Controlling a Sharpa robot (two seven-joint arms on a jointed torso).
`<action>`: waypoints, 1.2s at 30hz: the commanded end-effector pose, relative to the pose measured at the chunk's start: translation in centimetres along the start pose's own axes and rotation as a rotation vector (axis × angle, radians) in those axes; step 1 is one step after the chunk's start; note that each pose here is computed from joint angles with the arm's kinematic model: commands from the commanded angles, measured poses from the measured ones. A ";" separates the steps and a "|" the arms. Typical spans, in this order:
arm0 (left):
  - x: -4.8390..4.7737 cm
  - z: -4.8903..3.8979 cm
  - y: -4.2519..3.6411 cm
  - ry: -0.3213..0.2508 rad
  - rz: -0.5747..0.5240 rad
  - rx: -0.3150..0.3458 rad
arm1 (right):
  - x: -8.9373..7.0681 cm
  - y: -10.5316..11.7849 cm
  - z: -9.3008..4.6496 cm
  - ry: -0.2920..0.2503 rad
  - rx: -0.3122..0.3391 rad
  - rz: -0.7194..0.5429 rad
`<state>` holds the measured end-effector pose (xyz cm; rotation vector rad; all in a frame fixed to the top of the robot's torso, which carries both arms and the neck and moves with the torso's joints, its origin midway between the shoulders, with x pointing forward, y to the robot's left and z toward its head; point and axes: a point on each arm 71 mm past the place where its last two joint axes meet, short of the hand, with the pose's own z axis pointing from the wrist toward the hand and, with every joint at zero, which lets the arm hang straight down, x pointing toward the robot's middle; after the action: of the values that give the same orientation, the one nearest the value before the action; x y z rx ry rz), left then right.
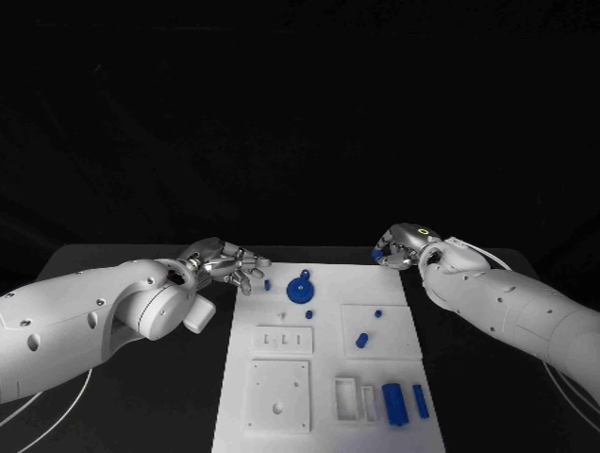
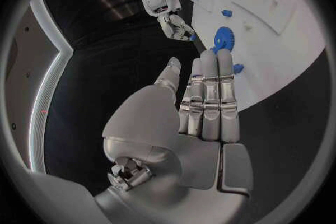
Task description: Assemble the parts on the task board
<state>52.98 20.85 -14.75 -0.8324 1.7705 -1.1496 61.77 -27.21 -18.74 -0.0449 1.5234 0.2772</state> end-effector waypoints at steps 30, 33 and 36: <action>-0.59 -0.42 -0.67 -0.003 0.006 0.093 | -4.5 3.3 -1.1 -0.141 -0.115 0.062; -0.55 -0.34 -0.70 0.003 0.006 0.098 | -4.7 4.1 -1.4 -0.131 -0.138 0.086; -0.51 -0.30 -0.85 0.006 0.010 0.120 | -4.8 4.8 -1.8 -0.105 -0.164 0.117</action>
<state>53.03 21.49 -14.14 -0.7932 1.7116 -1.1926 59.03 -23.78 -13.29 -0.0925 1.3620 0.4625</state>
